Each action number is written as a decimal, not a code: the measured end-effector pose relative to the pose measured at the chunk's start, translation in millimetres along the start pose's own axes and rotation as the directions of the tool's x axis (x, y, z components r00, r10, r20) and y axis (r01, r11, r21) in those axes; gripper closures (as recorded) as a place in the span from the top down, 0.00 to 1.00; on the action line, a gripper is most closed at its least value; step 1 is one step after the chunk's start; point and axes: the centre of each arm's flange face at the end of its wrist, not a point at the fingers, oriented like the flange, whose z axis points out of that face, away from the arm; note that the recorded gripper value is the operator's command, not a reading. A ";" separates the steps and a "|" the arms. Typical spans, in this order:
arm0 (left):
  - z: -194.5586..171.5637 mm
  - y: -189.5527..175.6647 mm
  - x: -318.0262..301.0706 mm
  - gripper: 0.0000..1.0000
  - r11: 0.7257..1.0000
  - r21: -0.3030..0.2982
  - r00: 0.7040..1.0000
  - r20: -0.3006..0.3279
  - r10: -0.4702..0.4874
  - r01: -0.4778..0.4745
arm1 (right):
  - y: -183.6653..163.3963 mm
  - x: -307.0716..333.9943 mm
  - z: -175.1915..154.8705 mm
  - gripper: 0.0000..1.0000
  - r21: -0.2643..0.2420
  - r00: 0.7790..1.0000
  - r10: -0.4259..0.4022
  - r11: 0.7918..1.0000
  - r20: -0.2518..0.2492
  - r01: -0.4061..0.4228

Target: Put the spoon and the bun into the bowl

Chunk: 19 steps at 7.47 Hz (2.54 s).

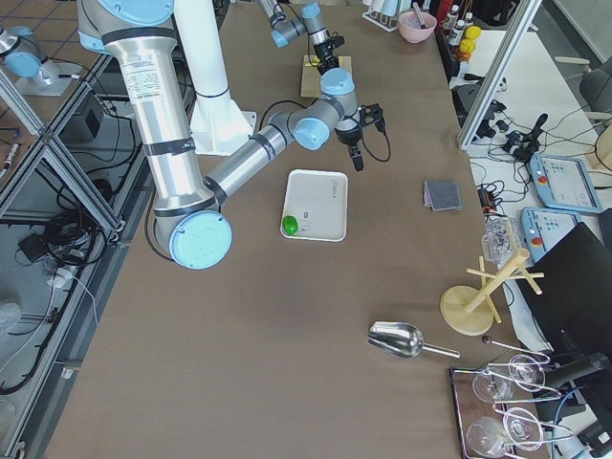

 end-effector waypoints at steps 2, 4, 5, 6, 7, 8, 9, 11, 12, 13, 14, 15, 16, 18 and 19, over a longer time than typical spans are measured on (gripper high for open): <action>-8.3 -20.2 20.5 0.00 0.999 0.035 0.999 -0.042 -0.021 0.022 | -0.5 -0.5 0.0 1.00 0.003 1.000 0.005 1.000 -0.001 -0.005; -6.7 -52.9 49.8 0.00 0.988 0.074 0.987 -0.100 -0.129 0.137 | -0.7 -0.9 0.2 1.00 0.004 1.000 0.007 1.000 -0.002 -0.007; -4.9 -69.6 70.7 0.00 0.975 0.088 0.972 -0.142 -0.189 0.202 | -0.7 -1.0 0.5 1.00 0.004 1.000 0.007 1.000 -0.002 -0.007; -0.9 -81.0 96.0 0.00 0.963 0.089 0.954 -0.186 -0.235 0.254 | -0.7 -1.1 0.7 1.00 0.003 1.000 0.007 1.000 -0.002 -0.007; 4.7 -87.3 124.3 0.00 0.952 0.093 0.938 -0.222 -0.265 0.291 | -0.8 -1.3 0.8 1.00 0.004 1.000 0.007 1.000 -0.002 -0.007; 12.1 -85.3 154.5 0.50 0.944 0.102 0.927 -0.244 -0.283 0.315 | -1.1 -1.8 0.6 1.00 0.004 1.000 0.007 1.000 -0.002 -0.007; 17.7 -78.7 179.2 0.98 0.939 0.107 0.921 -0.259 -0.290 0.325 | -1.3 -2.1 0.4 1.00 0.005 1.000 0.007 1.000 -0.001 -0.007; 19.0 -75.1 205.4 0.98 0.936 0.111 0.911 -0.293 -0.290 0.334 | -1.9 -1.8 1.9 1.00 0.003 1.000 0.008 1.000 -0.003 -0.008; 17.6 -75.1 211.4 0.98 0.935 0.111 0.907 -0.305 -0.289 0.336 | -2.0 -1.6 2.3 1.00 0.002 1.000 0.008 1.000 -0.003 -0.008; 13.4 -77.3 215.2 0.98 0.934 0.113 0.904 -0.315 -0.288 0.338 | -2.1 -1.6 2.4 1.00 0.002 1.000 0.008 1.000 -0.003 -0.008; 7.6 -82.5 212.5 0.98 0.934 0.114 0.905 -0.315 -0.288 0.337 | -2.0 -0.3 2.7 1.00 0.001 1.000 0.009 1.000 -0.005 -0.009; 3.0 -95.2 193.7 0.98 0.941 0.086 0.912 -0.287 -0.292 0.328 | -2.2 5.1 3.1 1.00 -0.001 1.000 0.013 1.000 -0.013 -0.013; -4.4 -119.1 156.0 0.98 0.947 0.007 0.921 -0.239 -0.309 0.320 | -3.2 15.9 2.3 1.00 -0.003 0.999 0.021 1.000 -0.027 -0.021; -45.1 -169.5 49.9 0.98 0.944 -0.155 0.937 -0.153 -0.313 0.290 | -2.7 56.8 -3.1 1.00 -0.007 0.997 0.019 1.000 -0.071 -0.019; -70.3 -172.0 -7.0 0.98 0.948 -0.208 0.954 -0.127 -0.270 0.241 | -0.1 91.5 -8.8 1.00 -0.013 0.994 0.001 1.000 -0.107 -0.003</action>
